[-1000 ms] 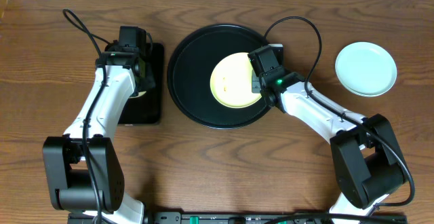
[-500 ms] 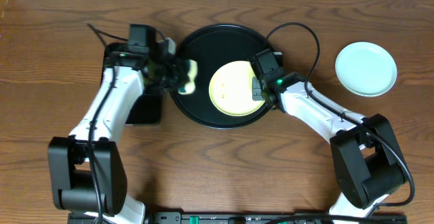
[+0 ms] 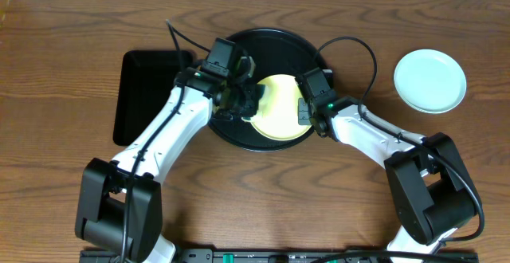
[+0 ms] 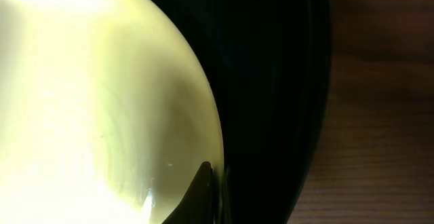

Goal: Clean dirty plates on tray and stack at the side
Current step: 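Scrub the yellow plate with the sponge while the right gripper holds it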

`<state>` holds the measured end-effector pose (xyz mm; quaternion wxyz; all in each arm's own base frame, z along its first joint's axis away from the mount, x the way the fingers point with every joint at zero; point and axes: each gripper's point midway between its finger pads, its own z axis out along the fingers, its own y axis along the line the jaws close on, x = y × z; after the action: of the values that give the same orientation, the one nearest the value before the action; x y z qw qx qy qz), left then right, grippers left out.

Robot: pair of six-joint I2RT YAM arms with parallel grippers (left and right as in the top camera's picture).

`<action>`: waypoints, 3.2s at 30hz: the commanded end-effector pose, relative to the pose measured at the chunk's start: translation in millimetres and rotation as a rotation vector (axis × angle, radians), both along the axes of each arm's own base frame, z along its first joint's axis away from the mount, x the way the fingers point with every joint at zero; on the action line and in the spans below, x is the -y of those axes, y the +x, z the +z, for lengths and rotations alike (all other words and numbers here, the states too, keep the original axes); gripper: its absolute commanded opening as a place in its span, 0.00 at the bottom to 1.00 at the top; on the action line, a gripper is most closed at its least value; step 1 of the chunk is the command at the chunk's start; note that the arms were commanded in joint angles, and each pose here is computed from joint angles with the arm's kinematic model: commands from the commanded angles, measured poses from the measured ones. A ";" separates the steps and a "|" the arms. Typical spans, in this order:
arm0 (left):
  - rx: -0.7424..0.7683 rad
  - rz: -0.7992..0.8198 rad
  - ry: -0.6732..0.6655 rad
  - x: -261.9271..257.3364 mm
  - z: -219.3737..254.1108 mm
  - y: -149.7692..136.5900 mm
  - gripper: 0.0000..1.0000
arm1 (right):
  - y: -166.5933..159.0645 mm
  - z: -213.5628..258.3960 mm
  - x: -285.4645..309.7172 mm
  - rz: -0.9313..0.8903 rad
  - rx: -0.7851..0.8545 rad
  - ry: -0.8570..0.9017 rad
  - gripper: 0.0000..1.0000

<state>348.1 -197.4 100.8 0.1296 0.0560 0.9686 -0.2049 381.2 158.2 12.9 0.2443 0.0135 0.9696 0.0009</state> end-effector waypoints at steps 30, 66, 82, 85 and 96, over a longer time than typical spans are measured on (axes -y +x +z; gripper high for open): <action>-0.091 -0.032 0.155 27.7 -110.8 1.5 0.08 | -8.6 -9.9 -0.3 0.008 -0.040 0.012 0.01; 0.056 -0.004 0.301 5.1 -111.7 29.1 0.08 | -8.1 -9.6 -0.5 0.019 -0.038 0.008 0.01; 0.075 -0.030 0.303 6.6 -113.4 32.1 0.08 | -7.8 -9.5 -0.7 0.019 -0.036 0.008 0.01; 0.073 -0.030 0.304 7.0 -118.1 33.0 0.08 | -7.7 -9.4 -0.7 0.019 -0.036 0.009 0.01; 0.156 -0.066 0.298 12.5 -119.7 51.2 0.08 | -7.5 -9.3 -0.8 0.019 -0.035 0.009 0.01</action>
<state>401.3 -229.6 13.0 0.2080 0.1140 0.9664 -0.0994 381.3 158.5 12.2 0.2411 0.0147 0.9704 0.0083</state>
